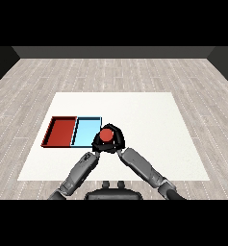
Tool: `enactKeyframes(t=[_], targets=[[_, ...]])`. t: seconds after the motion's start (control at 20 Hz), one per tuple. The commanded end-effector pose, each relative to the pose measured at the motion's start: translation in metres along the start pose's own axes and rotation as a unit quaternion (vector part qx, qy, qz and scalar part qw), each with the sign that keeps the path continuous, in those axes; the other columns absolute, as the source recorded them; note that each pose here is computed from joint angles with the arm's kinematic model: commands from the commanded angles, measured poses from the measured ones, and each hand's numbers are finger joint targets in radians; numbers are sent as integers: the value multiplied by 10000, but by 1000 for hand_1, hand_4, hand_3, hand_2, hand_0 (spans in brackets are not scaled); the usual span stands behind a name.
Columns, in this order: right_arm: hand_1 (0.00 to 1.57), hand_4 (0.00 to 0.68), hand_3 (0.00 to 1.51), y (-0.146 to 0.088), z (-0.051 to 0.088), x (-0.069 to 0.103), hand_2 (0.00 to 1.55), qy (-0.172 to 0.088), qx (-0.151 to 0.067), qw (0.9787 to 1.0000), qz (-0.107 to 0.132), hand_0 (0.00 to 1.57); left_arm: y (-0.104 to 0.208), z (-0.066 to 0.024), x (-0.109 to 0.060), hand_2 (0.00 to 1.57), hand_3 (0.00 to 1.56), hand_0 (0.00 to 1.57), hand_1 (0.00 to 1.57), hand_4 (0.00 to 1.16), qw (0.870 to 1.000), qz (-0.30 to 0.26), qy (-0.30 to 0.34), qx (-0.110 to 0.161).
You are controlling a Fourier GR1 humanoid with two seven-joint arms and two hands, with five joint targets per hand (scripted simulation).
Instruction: Pick the red can and put it in the red box
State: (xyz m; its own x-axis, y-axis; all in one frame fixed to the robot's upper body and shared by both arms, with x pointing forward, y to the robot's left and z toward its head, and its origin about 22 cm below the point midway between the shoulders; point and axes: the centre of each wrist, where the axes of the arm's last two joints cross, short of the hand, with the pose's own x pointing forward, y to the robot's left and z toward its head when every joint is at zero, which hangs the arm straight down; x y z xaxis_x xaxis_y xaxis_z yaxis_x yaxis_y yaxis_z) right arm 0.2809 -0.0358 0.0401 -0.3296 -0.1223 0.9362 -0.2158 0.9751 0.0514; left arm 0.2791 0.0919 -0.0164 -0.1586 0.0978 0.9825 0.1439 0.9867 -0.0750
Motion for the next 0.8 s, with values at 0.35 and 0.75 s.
enactKeyframes(t=[0.35, 0.75], targets=[[1463, 607, 1379, 14, -99, 17, 1447, 15, 82, 9999, -57, 1463, -10, -142, 64, 1513, 1408, 1568, 1568, 1004, 9961, -409, -54, 784], [1324, 123, 1254, 62, -11, -35, 1316, -65, -168, 9980, -613, 1324, -44, 57, 144, 1527, 1436, 1571, 1571, 1080, 9942, -415, -205, 967]])
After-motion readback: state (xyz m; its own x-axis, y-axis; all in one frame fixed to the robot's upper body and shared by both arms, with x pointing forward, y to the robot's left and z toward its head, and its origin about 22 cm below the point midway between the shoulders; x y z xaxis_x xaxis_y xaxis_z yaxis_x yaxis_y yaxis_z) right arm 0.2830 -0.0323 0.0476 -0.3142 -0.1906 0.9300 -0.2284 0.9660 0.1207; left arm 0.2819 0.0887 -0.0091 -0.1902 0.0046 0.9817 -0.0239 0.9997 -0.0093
